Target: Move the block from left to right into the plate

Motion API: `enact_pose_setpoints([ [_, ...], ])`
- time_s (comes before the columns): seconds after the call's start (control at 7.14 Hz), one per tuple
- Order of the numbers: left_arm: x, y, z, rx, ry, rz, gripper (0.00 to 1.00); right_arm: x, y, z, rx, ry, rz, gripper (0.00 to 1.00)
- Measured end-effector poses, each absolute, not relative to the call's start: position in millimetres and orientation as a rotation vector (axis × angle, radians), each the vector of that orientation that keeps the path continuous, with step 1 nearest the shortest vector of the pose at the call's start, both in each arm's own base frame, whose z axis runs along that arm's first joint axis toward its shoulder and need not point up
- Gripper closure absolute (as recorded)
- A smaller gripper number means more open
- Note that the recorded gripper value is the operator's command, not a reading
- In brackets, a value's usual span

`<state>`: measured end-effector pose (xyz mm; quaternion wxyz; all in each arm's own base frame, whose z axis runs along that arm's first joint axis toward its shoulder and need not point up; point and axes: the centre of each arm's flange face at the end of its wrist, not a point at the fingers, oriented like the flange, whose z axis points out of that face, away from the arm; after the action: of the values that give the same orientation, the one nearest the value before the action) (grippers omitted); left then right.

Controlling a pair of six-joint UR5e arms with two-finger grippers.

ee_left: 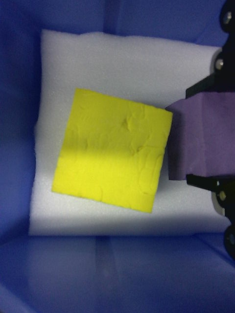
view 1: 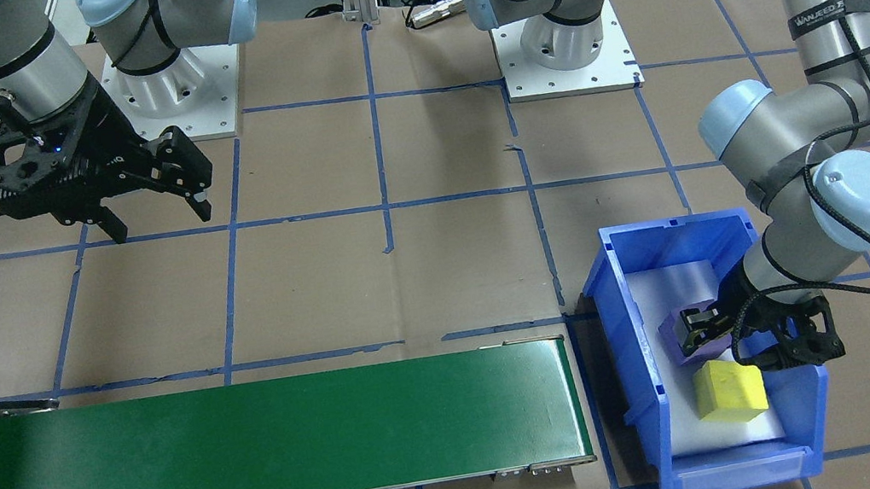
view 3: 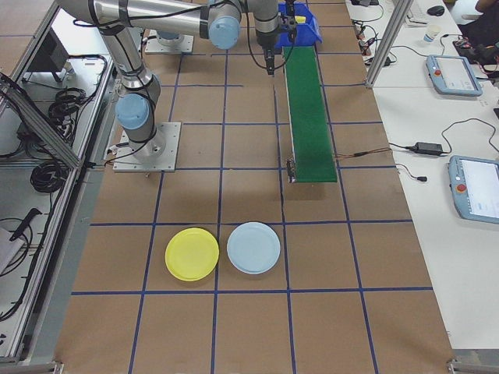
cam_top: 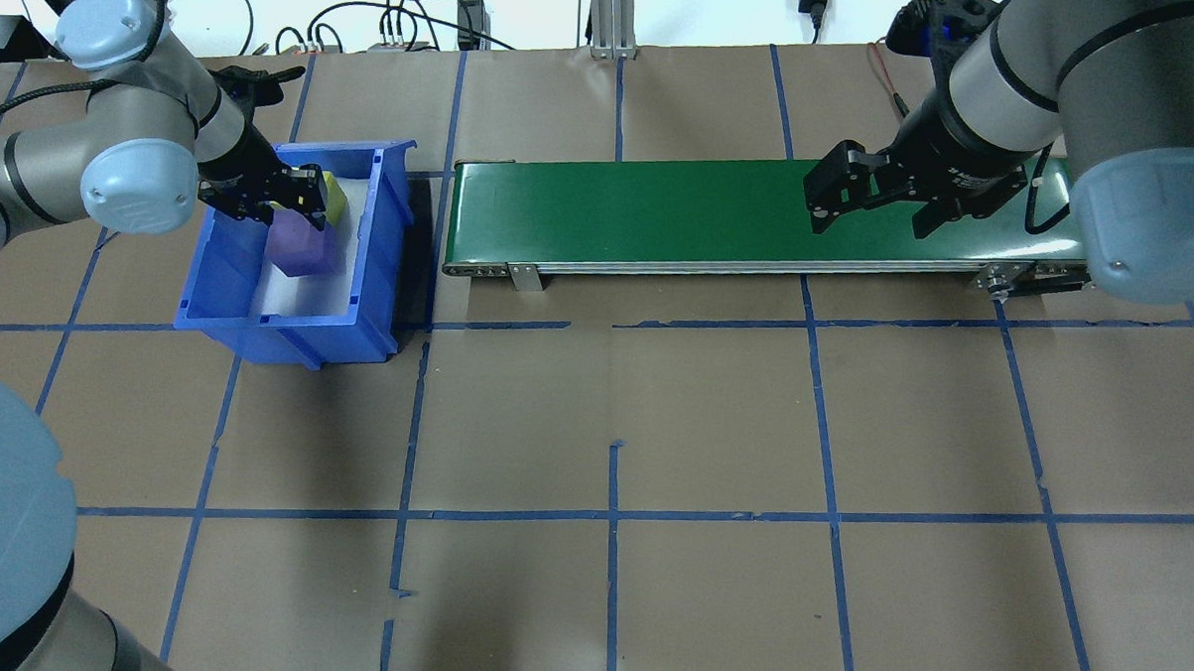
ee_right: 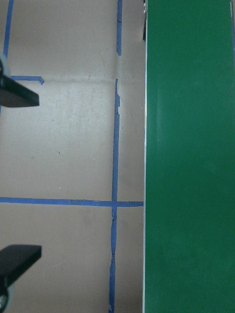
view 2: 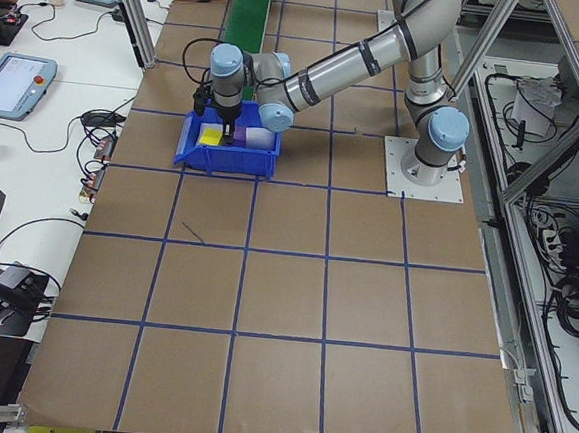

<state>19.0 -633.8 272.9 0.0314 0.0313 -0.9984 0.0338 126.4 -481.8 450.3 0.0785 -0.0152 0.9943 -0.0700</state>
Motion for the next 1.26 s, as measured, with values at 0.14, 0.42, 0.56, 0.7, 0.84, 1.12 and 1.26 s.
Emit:
enact_pose_setpoints([
  [0.14,17,-628,299,0.094,-3.075,0.099,0.72,126,-482,450,-0.046,2.977,-0.209,0.00],
  [0.42,-4,-624,357,0.055,-3.084,0.102,0.72,126,-481,451,-0.047,2.977,-0.211,0.00],
  [0.56,-36,-625,378,0.015,-3.107,0.121,0.72,126,-481,451,-0.047,2.977,-0.211,0.00],
  [0.7,-79,-624,391,-0.006,-3.128,0.151,0.72,126,-481,451,-0.046,2.977,-0.211,0.00],
  [0.84,-117,-623,398,-0.003,-3.132,0.182,0.72,126,-481,451,-0.045,2.977,-0.211,0.00],
  [1.12,-163,-633,387,-0.004,-3.113,0.245,0.72,126,-481,450,-0.046,2.977,-0.209,0.00],
  [1.26,-178,-645,370,-0.002,-3.085,0.289,0.72,126,-481,450,-0.045,2.977,-0.208,0.00],
])
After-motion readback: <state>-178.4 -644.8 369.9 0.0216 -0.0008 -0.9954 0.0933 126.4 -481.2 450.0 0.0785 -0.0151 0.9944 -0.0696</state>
